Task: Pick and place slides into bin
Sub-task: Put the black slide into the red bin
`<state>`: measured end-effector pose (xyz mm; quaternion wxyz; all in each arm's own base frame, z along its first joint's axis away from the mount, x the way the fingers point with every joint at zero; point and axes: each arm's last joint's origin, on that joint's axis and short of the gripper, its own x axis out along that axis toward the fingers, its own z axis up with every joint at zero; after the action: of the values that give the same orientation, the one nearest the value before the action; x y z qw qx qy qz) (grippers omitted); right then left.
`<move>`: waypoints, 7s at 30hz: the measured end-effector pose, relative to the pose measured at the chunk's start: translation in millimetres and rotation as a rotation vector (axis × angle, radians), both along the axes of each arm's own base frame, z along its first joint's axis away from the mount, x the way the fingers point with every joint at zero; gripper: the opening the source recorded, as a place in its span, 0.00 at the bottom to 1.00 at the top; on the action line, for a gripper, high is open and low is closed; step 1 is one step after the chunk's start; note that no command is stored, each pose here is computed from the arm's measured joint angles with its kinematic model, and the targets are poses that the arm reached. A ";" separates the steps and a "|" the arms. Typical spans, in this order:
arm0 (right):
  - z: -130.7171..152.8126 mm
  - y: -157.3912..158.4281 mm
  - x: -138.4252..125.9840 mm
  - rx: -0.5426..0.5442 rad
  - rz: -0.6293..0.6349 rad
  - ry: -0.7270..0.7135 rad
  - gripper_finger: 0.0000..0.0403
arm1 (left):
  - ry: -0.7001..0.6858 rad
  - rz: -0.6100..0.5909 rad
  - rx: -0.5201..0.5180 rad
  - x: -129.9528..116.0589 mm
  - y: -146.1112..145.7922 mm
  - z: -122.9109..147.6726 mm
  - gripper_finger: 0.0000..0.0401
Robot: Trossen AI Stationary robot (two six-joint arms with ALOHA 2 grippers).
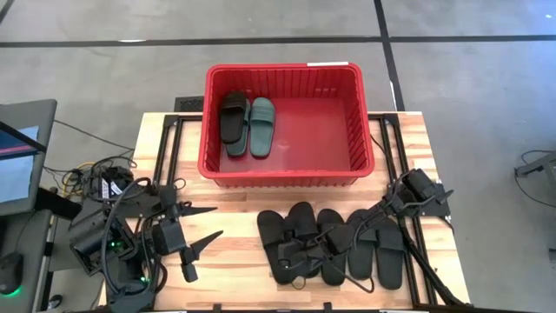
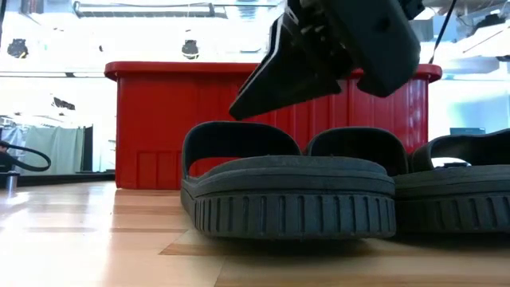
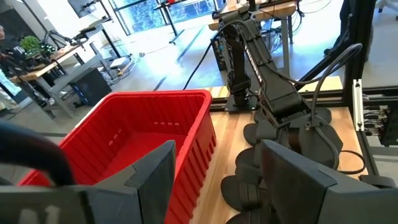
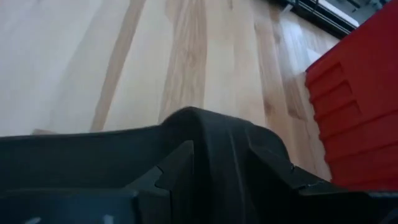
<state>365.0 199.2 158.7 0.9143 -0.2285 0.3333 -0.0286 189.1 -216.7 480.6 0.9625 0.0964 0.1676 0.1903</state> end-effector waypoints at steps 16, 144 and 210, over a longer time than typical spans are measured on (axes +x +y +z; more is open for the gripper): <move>-2.5 -10.9 4.8 -0.045 0.094 0.072 0.33 | -0.009 0.007 -0.011 0.2 0.2 0.1 0.55; 267.9 -111.1 28.4 -0.188 -0.400 -0.107 0.00 | -0.238 -0.182 0.181 -88.6 -45.5 9.3 0.55; 160.0 -417.0 55.0 0.084 -0.369 -0.094 0.00 | -0.301 0.257 0.038 -131.2 190.8 -71.0 0.55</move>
<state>420.0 -217.8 318.7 0.9169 -0.1236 0.3272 -0.1922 57.9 -25.9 409.5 0.9426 0.0627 0.0292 0.3268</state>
